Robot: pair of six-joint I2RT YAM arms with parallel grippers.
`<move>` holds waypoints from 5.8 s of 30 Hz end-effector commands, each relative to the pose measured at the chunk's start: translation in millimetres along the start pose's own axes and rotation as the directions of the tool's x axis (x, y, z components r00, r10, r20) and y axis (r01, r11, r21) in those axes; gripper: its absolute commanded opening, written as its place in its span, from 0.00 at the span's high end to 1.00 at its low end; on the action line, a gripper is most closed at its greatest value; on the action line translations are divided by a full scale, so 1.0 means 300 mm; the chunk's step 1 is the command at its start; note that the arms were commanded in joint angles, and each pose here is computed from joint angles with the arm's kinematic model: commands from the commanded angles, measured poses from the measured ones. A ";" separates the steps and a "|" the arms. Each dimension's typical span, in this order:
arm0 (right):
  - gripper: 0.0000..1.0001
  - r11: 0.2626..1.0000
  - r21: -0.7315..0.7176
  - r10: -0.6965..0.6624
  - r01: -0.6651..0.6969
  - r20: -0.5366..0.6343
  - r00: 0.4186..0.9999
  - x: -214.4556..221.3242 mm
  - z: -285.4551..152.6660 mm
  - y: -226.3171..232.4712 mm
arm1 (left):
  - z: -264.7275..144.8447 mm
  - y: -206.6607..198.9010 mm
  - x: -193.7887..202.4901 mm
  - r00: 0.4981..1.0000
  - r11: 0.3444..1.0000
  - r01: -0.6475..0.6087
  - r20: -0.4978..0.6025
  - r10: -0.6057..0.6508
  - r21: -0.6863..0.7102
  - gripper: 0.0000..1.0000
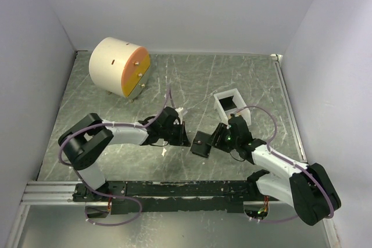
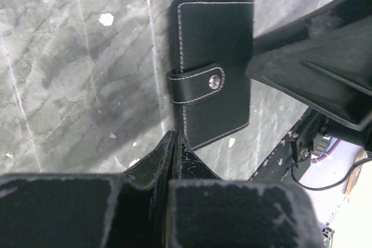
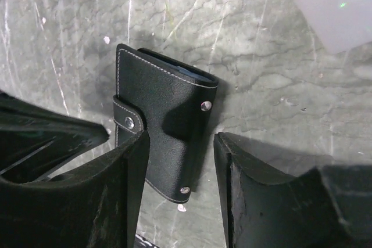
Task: Put the credit cards into the card holder
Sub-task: Open the card holder at the center of the board.
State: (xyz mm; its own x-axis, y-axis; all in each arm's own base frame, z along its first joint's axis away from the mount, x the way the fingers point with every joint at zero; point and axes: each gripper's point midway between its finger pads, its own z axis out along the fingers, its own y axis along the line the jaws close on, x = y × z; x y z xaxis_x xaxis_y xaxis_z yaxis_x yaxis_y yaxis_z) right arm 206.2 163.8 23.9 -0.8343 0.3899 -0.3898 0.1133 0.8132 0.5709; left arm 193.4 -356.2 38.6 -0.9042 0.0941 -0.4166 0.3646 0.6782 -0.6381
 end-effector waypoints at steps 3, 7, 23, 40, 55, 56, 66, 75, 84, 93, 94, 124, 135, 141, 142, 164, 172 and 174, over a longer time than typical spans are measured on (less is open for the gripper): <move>0.50 0.985 -0.159 0.061 -0.062 -0.015 0.998 0.014 -0.004 0.075 | 0.060 0.005 -0.011 0.999 1.000 -0.023 0.022 0.023 0.008 0.93; 0.50 0.958 -0.273 0.084 -0.089 -0.030 0.996 0.017 -0.020 0.132 | 0.085 0.024 0.031 1.000 1.000 -0.012 -0.004 0.012 -0.007 0.93; 0.83 0.928 -0.366 0.081 -0.068 0.022 0.996 -0.020 -0.079 0.199 | 0.063 0.028 0.086 1.000 0.998 0.012 0.001 -0.012 -0.067 0.88; 0.96 0.905 -0.408 -0.066 0.116 0.136 0.989 -0.075 -0.131 0.268 | -0.195 -0.167 -0.086 0.966 0.990 0.138 0.214 -0.143 0.041 0.44; 0.96 0.870 -0.436 -0.170 0.231 0.174 0.970 -0.046 -0.182 0.429 | -0.185 -0.135 -0.142 0.966 0.994 0.089 0.251 -0.070 -0.067 0.41; 0.96 0.869 -0.438 -0.168 0.230 0.175 0.970 -0.045 -0.182 0.432 | -0.183 -0.126 -0.137 0.965 0.992 0.098 0.250 -0.077 -0.076 0.42; 0.96 0.845 -0.475 -0.188 0.246 0.166 0.968 -0.017 -0.182 0.457 | -0.174 -0.033 -0.124 0.963 0.973 0.123 0.261 -0.069 -0.196 0.53; 0.96 0.826 -0.499 -0.210 0.262 0.159 0.965 0.002 -0.181 0.485 | -0.163 0.016 -0.116 0.967 0.956 0.120 0.251 -0.051 -0.267 0.60; 0.96 0.825 -0.498 -0.215 0.265 0.156 0.964 0.013 -0.179 0.483 | -0.168 0.059 -0.106 0.969 0.933 0.130 0.242 -0.048 -0.336 0.79; 0.96 0.843 -0.478 -0.205 0.248 0.142 0.968 0.020 -0.158 0.462 | -0.185 0.063 -0.097 0.970 0.930 0.128 0.237 -0.046 -0.344 0.93; 0.96 0.848 -0.471 -0.202 0.243 0.136 0.970 0.023 -0.151 0.454 | -0.190 0.065 -0.094 0.970 0.929 0.130 0.236 -0.048 -0.346 0.93; 0.49 0.915 -0.145 -0.389 0.376 -0.073 0.918 0.092 -0.009 0.351 | -0.318 0.052 0.005 0.930 0.970 0.208 0.333 -0.156 -0.126 0.93; 0.42 0.898 -0.192 -0.425 0.396 -0.142 0.894 0.249 0.003 0.434 | -0.343 0.027 -0.009 0.913 0.970 0.231 0.362 -0.189 -0.074 0.93; 0.41 0.892 -0.217 -0.429 0.396 -0.136 0.893 0.281 -0.012 0.470 | -0.361 0.007 -0.025 0.903 0.970 0.238 0.380 -0.203 -0.048 0.93; 0.41 0.892 -0.219 -0.431 0.397 -0.137 0.892 0.286 -0.011 0.473 | -0.363 0.004 -0.029 0.901 0.970 0.238 0.383 -0.203 -0.046 0.93; 0.59 0.900 -0.051 -0.436 0.434 -0.080 0.896 0.221 -0.019 0.405 | -0.395 0.091 -0.006 0.895 0.943 0.284 0.402 -0.195 -0.175 0.93; 0.62 0.890 0.033 -0.453 0.454 -0.043 0.890 0.167 -0.039 0.375 | -0.419 0.133 0.012 0.890 0.932 0.292 0.417 -0.183 -0.214 0.93; 0.64 0.886 0.052 -0.459 0.460 -0.031 0.888 0.153 -0.046 0.366 | -0.421 0.147 0.022 0.891 0.928 0.296 0.415 -0.182 -0.228 0.93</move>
State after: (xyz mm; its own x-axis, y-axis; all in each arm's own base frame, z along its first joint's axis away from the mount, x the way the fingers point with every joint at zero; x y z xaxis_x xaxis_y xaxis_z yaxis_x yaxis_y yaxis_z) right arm 163.4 279.6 69.7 -0.8389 -0.0477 -0.5421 -0.2800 0.8921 0.3547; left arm 173.1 -246.8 94.3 -0.7963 -0.3272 -0.5088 0.0546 0.7987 -0.5992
